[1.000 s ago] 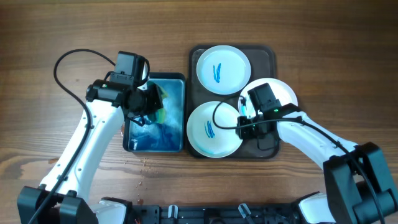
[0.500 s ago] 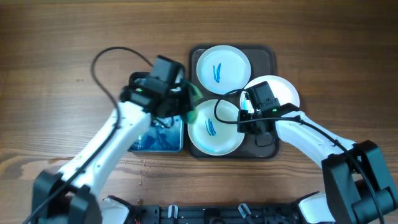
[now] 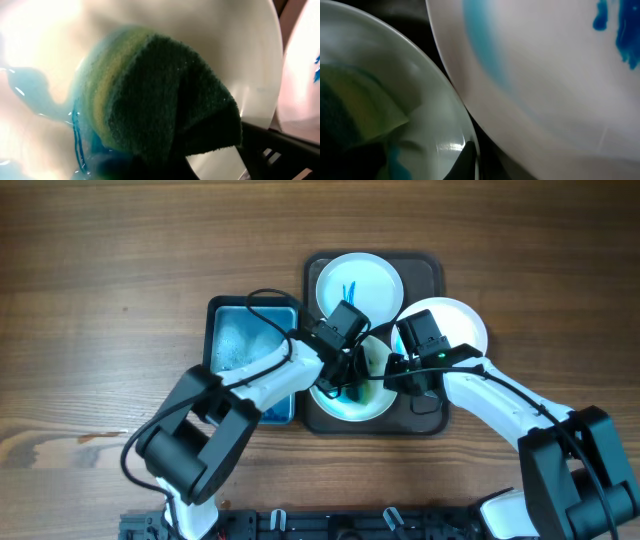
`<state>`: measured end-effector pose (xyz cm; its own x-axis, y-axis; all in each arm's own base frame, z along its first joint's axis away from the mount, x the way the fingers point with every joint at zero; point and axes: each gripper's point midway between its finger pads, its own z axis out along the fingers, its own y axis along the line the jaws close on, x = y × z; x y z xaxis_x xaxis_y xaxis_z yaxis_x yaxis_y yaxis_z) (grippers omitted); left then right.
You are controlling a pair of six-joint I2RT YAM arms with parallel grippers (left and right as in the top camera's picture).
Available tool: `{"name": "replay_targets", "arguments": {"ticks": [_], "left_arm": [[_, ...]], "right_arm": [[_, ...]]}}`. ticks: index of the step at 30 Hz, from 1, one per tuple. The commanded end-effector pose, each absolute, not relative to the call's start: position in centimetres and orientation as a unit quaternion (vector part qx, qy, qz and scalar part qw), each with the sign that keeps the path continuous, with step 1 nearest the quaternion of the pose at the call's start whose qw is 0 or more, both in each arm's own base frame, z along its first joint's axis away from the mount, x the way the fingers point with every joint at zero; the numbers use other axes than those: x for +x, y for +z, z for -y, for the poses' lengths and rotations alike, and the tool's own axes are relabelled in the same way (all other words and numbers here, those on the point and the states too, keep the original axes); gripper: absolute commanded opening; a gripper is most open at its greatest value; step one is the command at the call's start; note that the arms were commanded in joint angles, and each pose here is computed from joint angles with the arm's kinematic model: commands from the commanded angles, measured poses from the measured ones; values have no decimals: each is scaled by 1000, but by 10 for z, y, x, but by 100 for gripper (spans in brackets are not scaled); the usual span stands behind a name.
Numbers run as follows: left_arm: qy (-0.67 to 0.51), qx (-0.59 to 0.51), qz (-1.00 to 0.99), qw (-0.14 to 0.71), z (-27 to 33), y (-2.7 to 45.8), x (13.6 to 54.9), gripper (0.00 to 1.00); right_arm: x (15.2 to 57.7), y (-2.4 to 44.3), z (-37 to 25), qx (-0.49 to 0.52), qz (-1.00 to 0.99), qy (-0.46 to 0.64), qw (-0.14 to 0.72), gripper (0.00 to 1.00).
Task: Clean dirty plates on tray and stack at the side
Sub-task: 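Scrub the held plate with the sponge using the left gripper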
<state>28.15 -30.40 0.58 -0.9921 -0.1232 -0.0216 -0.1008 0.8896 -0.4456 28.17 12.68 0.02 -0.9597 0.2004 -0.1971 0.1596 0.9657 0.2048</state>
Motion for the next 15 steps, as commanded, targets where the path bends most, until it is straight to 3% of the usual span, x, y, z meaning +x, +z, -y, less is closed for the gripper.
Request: {"name": "replay_targets", "arguments": {"ticks": [1,5,9,15], "left_arm": [[-203,-75,-976,14,304,-21,281,4],[-65,-154,-985,50,240,-33,292,4],[21,-159,-984,76,195,-24,308,4],[29,-109,-990,89,190,-20,318,4]], "right_arm": [[275,-15,-106,111,-988,40,101,4],[274,-15,-105,111,-988,39,99,4],[273,-15,-107,111,-988,42,97,4],[273,-15,-107,112,-988,43,97,4]]}}
